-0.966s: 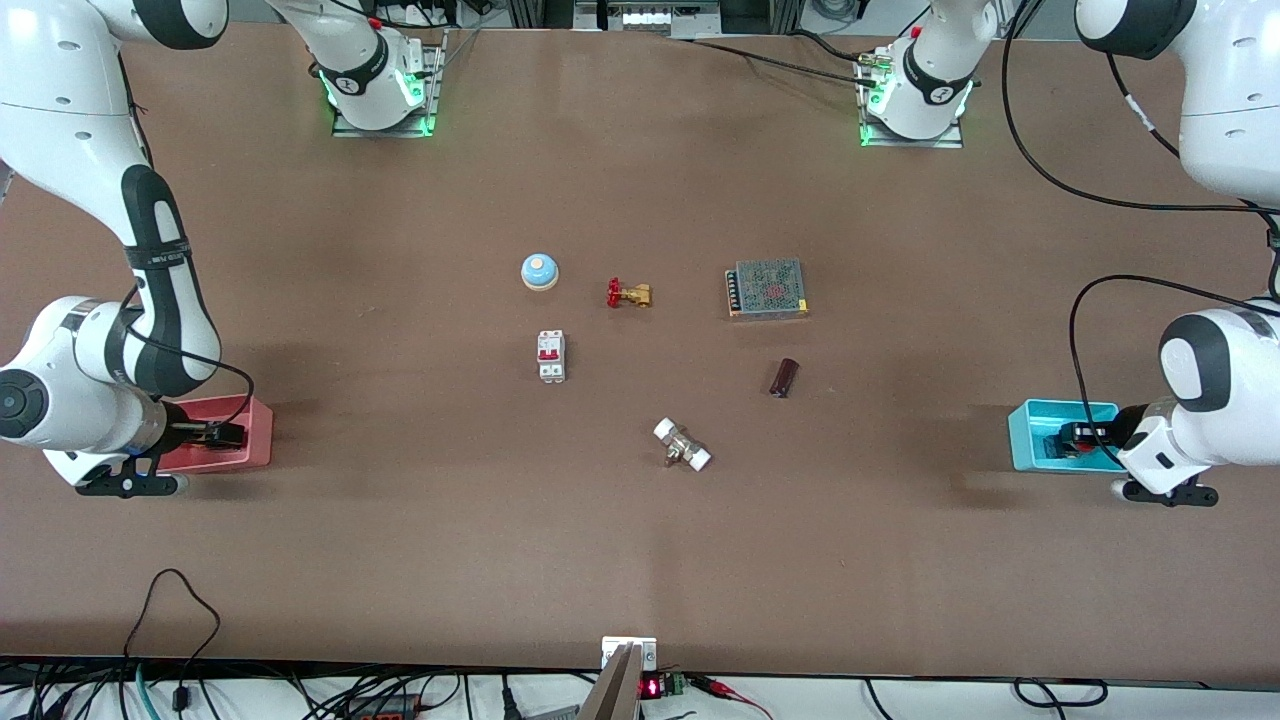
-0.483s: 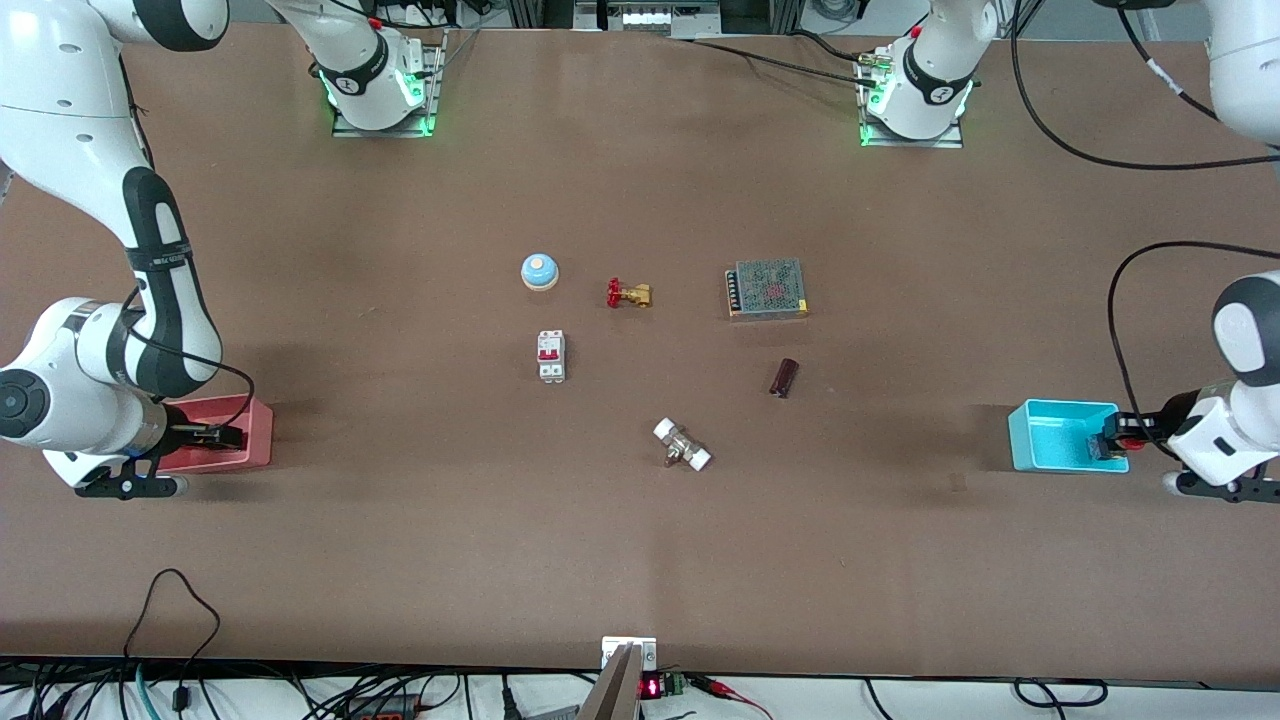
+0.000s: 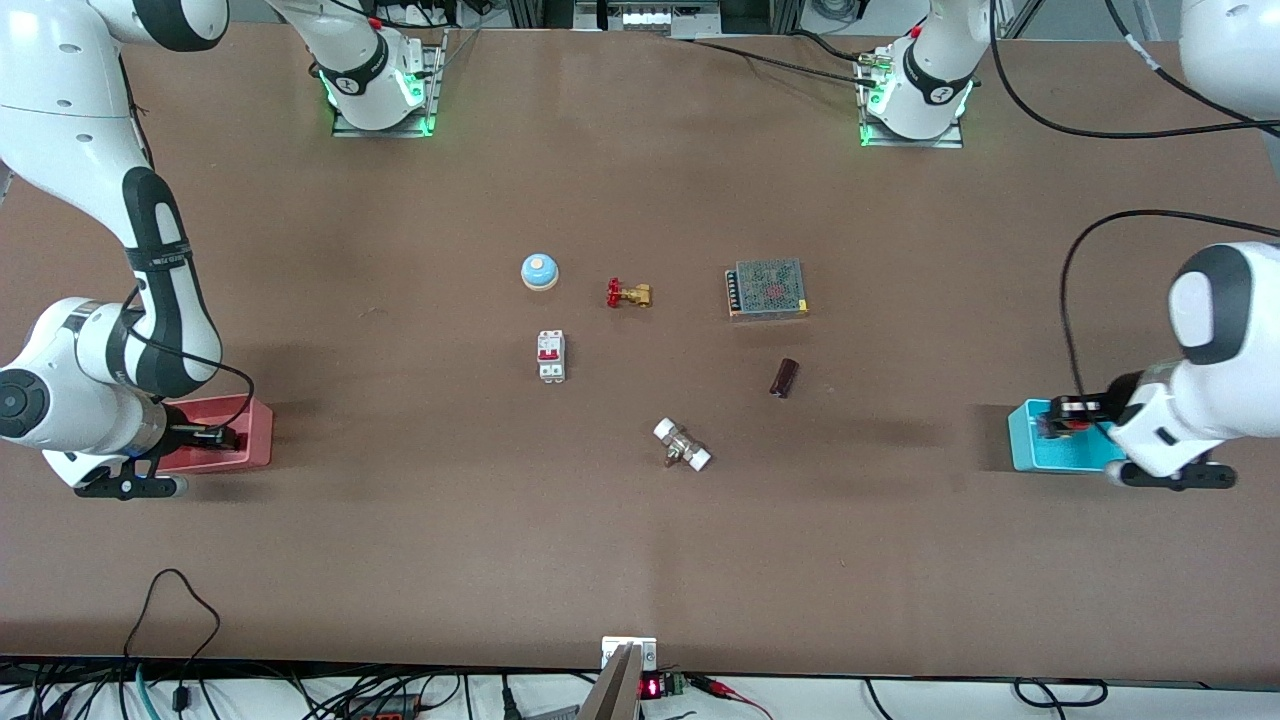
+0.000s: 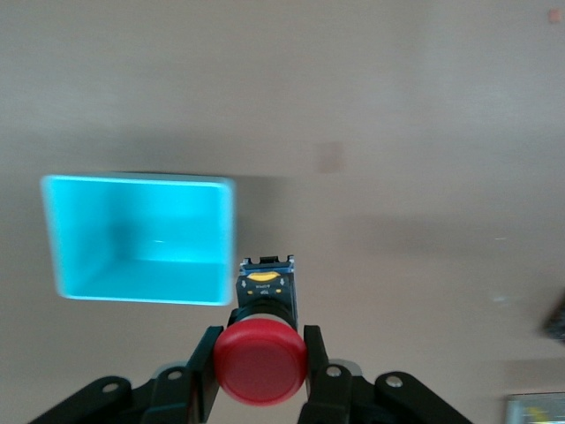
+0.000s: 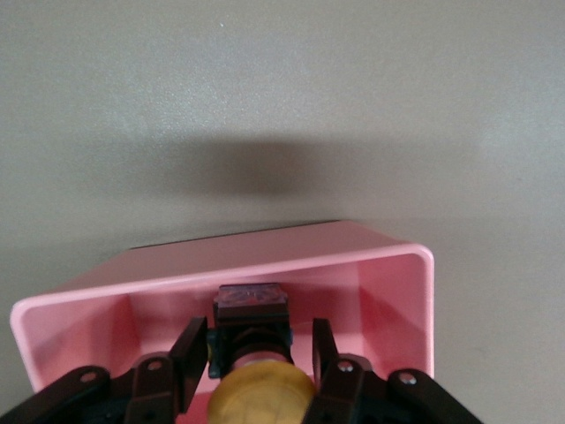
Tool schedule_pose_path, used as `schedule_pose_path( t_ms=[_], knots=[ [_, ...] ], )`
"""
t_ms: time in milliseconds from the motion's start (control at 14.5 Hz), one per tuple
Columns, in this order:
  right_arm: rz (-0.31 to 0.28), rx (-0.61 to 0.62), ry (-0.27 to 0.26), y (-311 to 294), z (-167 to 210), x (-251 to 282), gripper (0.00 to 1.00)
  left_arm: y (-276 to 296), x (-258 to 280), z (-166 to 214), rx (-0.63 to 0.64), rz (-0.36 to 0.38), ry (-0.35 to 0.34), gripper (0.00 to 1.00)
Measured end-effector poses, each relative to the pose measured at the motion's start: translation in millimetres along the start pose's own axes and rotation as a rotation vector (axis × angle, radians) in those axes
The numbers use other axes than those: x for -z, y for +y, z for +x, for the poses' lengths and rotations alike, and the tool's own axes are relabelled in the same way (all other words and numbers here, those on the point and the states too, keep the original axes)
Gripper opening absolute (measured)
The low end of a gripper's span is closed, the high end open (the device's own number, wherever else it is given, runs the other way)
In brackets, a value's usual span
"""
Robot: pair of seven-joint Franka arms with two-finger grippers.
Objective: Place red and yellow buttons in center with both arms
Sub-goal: 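Carry the yellow button with the right gripper while the left gripper carries the red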
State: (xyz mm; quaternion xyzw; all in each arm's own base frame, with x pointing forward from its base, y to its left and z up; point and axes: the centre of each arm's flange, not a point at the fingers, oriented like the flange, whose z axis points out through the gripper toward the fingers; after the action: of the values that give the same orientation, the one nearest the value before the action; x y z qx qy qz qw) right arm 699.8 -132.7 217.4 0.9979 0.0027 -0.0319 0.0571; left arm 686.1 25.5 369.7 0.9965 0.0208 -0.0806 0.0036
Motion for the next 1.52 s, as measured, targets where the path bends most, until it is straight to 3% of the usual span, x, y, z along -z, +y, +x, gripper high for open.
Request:
schedule_pose_path(
  t_ms=[138, 276, 621, 966, 1241, 1517],
  knots=[
    [0.0, 0.0, 0.0, 0.1, 0.0, 0.0, 0.44, 38.4, -6.6, -3.2, 0.033, -0.018, -0.018, 0.41],
    [0.0, 0.0, 0.002, 0.4, 0.4, 0.8, 0.42, 69.8, -22.7, -8.3, 0.053, -0.035, -0.053, 0.41],
    [-0.002, -0.004, 0.011, 3.3, 4.5, 28.4, 0.41, 153.6, -66.4, -17.1, 0.128, -0.058, -0.109, 0.41],
    [0.01, 0.019, -0.021, -13.4, -0.9, 123.0, 0.41, 201.1, -107.4, -21.5, 0.169, -0.062, -0.102, 0.41],
    [0.058, -0.033, -0.03, -86.1, -6.0, 174.7, 0.43, 205.0, -138.3, -23.4, 0.179, -0.073, -0.088, 0.41],
    [0.151, 0.011, -0.085, -208.2, -13.2, 163.2, 0.42, 205.7, -157.3, -27.1, 0.182, -0.082, -0.077, 0.41]
  ],
)
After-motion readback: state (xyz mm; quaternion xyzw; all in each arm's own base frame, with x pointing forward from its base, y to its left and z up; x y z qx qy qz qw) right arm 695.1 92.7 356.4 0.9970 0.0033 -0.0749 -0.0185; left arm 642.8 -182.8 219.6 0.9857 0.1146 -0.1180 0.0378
